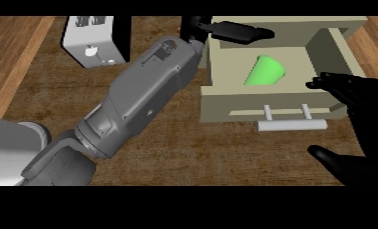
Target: Pick up the cup, place it into the drawer and close the drawer
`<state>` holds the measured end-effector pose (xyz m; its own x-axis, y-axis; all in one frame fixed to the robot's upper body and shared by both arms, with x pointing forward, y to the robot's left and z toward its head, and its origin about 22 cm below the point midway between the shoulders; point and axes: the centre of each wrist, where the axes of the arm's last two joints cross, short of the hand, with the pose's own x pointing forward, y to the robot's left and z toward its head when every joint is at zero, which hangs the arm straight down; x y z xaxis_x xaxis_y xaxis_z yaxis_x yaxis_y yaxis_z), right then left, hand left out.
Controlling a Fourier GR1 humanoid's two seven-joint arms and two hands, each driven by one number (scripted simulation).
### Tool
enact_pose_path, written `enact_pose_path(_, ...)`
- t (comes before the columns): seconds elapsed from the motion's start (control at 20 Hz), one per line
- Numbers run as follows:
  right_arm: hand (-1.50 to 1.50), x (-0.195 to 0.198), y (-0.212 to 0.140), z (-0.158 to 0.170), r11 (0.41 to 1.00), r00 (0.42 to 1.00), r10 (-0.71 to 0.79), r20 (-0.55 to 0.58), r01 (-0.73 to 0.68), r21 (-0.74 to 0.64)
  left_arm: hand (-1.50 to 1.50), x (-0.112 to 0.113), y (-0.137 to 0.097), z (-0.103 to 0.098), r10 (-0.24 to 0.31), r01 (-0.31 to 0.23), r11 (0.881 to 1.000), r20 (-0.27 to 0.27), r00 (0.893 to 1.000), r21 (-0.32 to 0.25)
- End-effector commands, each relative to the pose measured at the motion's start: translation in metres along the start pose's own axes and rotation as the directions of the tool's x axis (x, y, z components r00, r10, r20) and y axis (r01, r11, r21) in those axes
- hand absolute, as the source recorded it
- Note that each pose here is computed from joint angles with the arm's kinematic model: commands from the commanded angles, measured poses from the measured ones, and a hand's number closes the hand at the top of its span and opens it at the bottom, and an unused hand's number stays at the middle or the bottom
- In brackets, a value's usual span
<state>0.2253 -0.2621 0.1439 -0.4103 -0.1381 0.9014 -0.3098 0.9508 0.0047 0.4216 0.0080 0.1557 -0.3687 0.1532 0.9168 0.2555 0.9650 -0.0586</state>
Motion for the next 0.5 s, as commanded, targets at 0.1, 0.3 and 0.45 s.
enact_pose_path(0.1,1.5,0.015,-0.006,0.014,0.977,0.983,0.178,-0.04,-0.172,0.126,-1.5,0.002,0.038,0.009,0.084,-0.085,0.993,0.02,0.996,0.081)
enact_pose_path(0.3,1.5,0.015,-0.013,0.021,0.956,0.962,0.262,-0.073,-0.249,0.154,-1.5,-0.005,0.075,0.035,0.08,-0.08,0.989,0.008,0.997,0.128)
enact_pose_path(0.45,1.5,0.017,-0.008,0.016,0.936,0.938,0.331,-0.102,-0.312,0.166,-1.5,0.004,0.089,0.051,0.105,-0.1,0.983,-0.024,0.994,0.152)
